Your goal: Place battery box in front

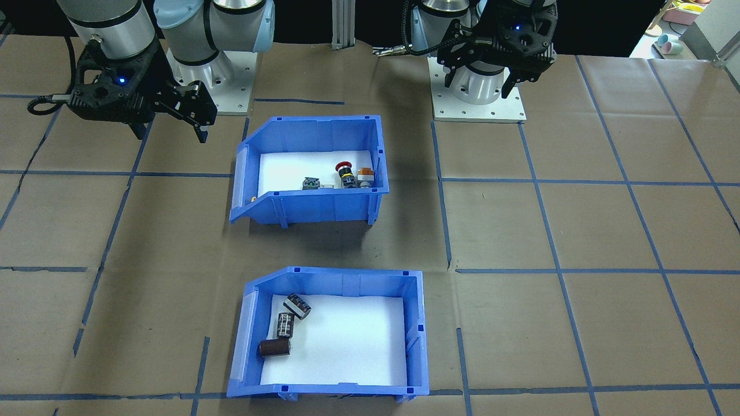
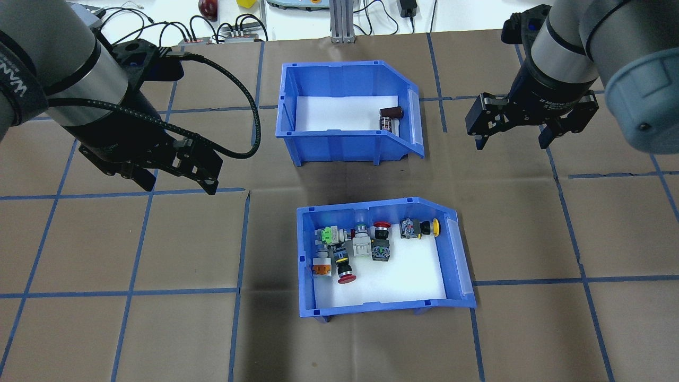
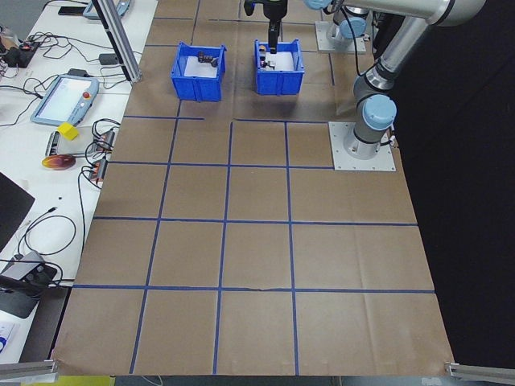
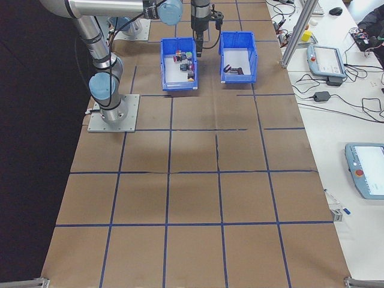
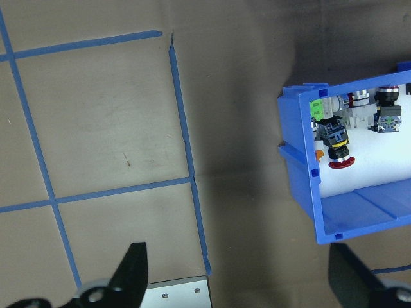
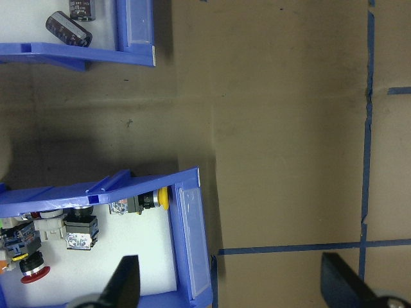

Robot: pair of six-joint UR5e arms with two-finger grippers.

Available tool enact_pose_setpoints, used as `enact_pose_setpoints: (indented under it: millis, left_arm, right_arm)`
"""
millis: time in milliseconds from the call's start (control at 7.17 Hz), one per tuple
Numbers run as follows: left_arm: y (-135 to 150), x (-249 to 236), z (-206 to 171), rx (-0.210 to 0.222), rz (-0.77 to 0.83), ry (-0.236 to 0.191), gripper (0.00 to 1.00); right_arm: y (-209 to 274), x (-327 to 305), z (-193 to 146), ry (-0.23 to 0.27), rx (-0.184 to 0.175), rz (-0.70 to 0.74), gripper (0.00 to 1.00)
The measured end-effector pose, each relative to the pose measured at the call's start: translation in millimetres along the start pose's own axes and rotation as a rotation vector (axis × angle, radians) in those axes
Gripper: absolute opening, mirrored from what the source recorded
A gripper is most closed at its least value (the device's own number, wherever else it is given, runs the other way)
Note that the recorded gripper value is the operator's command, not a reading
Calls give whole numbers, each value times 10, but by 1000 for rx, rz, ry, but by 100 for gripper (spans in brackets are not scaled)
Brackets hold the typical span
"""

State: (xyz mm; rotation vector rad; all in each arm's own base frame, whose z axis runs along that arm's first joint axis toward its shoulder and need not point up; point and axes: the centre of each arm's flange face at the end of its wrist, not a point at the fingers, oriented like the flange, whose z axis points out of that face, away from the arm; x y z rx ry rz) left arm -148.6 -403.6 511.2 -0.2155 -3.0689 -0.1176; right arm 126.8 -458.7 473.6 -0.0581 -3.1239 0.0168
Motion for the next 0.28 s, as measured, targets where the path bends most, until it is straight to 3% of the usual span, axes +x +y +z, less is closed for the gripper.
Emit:
enact_pose_setpoints:
  millis: [279]
  left_arm:
    - [-82, -46, 82, -25, -1, -26, 100]
  right_arm:
    - [-1, 1, -10, 0, 1, 0, 100]
